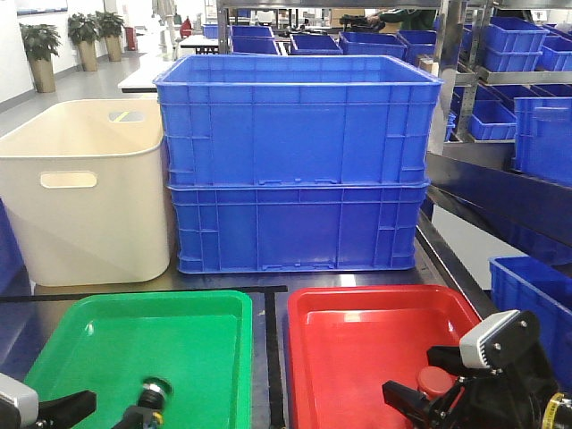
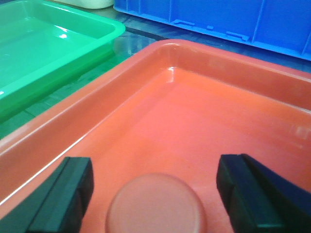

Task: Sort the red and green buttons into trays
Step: 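Lower the red button into the red tray with the right gripper, then open both grippers, releasing the buttons into their trays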

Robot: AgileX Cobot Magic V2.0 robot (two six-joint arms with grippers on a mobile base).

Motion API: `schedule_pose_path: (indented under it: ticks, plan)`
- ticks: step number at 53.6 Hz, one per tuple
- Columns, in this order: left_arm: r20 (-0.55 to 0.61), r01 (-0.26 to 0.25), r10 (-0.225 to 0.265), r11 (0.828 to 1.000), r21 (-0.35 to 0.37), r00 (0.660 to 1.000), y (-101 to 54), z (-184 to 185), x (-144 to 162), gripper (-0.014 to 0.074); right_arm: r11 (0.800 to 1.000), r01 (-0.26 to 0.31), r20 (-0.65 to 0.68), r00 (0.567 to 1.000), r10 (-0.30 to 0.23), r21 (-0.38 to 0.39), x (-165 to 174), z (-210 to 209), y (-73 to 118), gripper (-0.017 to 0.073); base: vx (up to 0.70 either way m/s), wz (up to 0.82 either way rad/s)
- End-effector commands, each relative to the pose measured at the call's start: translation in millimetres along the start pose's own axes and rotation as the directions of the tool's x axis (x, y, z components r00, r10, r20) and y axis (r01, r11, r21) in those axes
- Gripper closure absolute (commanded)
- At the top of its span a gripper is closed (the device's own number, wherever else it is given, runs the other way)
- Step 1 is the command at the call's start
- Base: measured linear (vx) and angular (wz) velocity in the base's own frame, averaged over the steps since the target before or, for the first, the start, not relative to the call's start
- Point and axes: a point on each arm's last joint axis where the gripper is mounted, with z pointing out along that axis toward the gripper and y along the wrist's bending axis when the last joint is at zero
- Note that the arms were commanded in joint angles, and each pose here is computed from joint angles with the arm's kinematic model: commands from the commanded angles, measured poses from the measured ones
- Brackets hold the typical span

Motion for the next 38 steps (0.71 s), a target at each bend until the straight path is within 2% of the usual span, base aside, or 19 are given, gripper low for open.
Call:
schedule_pose_path:
  ticks: [1,12,14,19,23,26,31,32,35,36,38]
  plan:
    - [0.162,0.007,-0.010,1.000,0.020,0.987,-3.0,-4,-27,0.0033,0.999,0.037,0.149,0.988,-0.035,-0.014,-32,-12,4.6,-0.0036,0.00,0.00]
    - [0.223,-0.011,0.011,1.000,0.001,0.975,-5.7,-27,-45,0.0034,0.995,0.094,0.247,0.964,-0.100,0.035,-62,-43,18.0,-0.0006,0.00,0.00]
    - [0.220,-0.015,0.017,1.000,-0.010,0.975,-5.9,-33,-47,0.0039,0.996,0.081,0.266,0.960,-0.090,0.043,-67,-50,21.0,0.0004,0.00,0.00]
    - [0.170,-0.006,0.015,0.999,-0.053,0.985,-5.1,-51,-49,0.0085,0.999,0.012,0.298,0.954,-0.025,0.046,-79,-72,31.9,0.0062,0.00,0.00]
    - [0.131,0.039,-0.027,0.995,-0.093,0.991,-4.4,-70,-50,0.0165,0.999,0.027,0.272,0.962,-0.036,0.037,-83,-88,43.5,0.0144,0.00,0.00]
    - [0.082,0.079,-0.069,0.988,-0.132,0.994,-3.1,-84,-47,0.0258,0.993,0.114,0.220,0.968,-0.121,0.043,-82,-101,53.2,0.0241,0.00,0.00]
    - [0.042,0.114,-0.108,0.975,-0.189,0.993,-2.1,-109,-43,0.0418,0.984,0.175,0.126,0.976,-0.178,0.036,-77,-118,65.6,0.0412,0.00,0.00]
    - [0.031,0.125,-0.121,0.972,-0.201,0.992,-2.0,-114,-42,0.0456,0.985,0.171,0.120,0.977,-0.174,0.036,-77,-121,68.1,0.0454,0.00,0.00]
    - [-0.008,0.185,-0.192,0.956,-0.226,0.981,-2.3,-126,-35,0.0570,0.994,0.106,0.148,0.983,-0.110,0.033,-76,-130,74.6,0.0575,0.00,0.00]
    - [-0.021,0.212,-0.222,0.950,-0.231,0.975,-3.0,-130,-33,0.0605,0.995,0.096,0.154,0.983,-0.100,0.035,-75,-132,75.9,0.0577,0.00,0.00]
    - [-0.045,0.251,-0.269,0.940,-0.232,0.962,-4.8,-136,-29,0.0603,0.996,0.078,0.170,0.982,-0.082,0.032,-74,-138,80.5,0.0575,0.00,0.00]
